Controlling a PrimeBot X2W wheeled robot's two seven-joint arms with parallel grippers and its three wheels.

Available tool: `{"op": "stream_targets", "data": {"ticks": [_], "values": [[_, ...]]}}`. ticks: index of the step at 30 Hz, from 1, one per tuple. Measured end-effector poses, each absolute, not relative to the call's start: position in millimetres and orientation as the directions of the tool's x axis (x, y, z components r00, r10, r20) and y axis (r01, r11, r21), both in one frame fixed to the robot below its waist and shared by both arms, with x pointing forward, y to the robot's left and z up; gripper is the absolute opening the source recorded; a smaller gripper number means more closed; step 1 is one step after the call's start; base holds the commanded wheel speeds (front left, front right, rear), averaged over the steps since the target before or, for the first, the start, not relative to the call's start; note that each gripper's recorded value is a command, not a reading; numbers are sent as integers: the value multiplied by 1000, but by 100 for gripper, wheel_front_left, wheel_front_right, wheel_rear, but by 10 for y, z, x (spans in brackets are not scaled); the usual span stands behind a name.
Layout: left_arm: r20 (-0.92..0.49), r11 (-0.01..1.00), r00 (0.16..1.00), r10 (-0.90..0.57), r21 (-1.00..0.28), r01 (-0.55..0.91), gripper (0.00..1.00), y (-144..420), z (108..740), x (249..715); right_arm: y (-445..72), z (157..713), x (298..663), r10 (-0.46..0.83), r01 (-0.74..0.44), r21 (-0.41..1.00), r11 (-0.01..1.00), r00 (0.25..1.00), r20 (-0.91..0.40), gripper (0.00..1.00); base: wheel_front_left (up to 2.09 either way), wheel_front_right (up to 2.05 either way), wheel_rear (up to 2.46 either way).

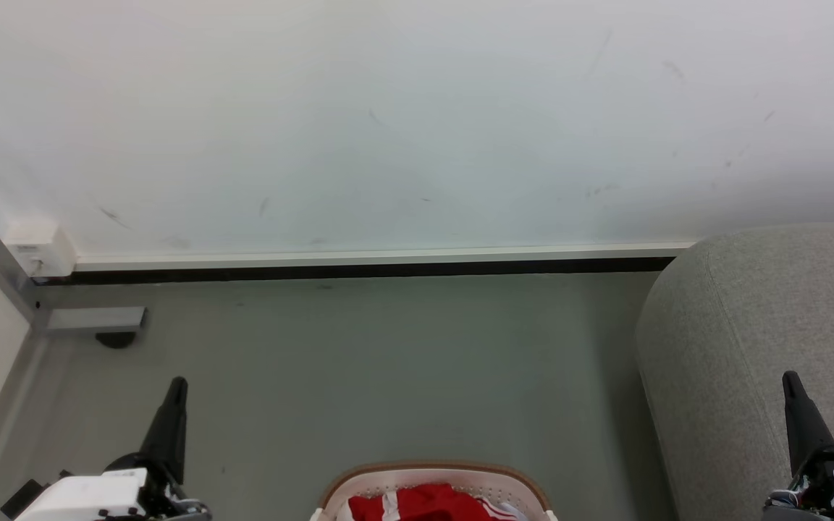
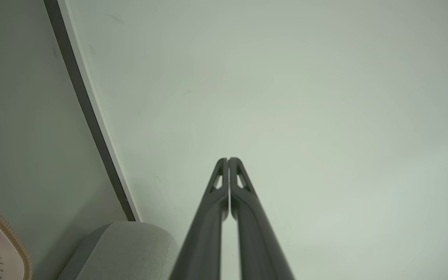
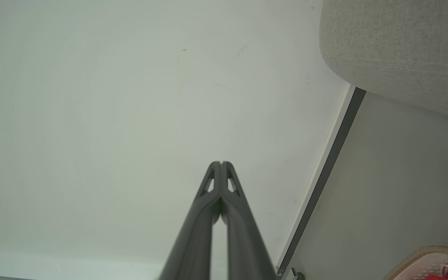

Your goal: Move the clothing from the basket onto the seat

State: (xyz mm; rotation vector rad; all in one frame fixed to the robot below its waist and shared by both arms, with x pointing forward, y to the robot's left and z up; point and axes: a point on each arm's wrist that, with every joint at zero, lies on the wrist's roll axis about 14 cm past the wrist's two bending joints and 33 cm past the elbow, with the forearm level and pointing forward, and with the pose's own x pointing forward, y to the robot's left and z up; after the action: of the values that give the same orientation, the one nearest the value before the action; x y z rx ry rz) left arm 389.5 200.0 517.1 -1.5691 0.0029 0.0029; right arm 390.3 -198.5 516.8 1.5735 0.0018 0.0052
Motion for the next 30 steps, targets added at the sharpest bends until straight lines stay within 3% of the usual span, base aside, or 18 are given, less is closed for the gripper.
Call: {"op": "stream_targets", "data": {"ticks": [2,3,14,19,30], "values": [[-4,2,1000,0,-1000,-4,0,2000,5170,3895,-1985,5167,3904,5,-2,1000,-2,1000,2,0,0,0,0],[-4,2,1000,0,-1000,-4,100,2000,5171,3895,-1986,5168,3903,5,-2,1000,-2,1000,2,100,0,0,0],[-76,20,997,-2,-997,-75,100,1912,4932,3817,-1958,4972,3806,-15,46,999,25,999,-45,100,0,0,0],[-83,68,997,5,-994,-83,100,1884,4911,3821,-1979,5035,3805,-24,16,991,136,1000,-13,100,0,0,0],[-100,289,995,3,-952,-96,100,1803,4903,3832,-1909,5120,3764,3,-41,905,424,999,44,100,0,0,0]]}}
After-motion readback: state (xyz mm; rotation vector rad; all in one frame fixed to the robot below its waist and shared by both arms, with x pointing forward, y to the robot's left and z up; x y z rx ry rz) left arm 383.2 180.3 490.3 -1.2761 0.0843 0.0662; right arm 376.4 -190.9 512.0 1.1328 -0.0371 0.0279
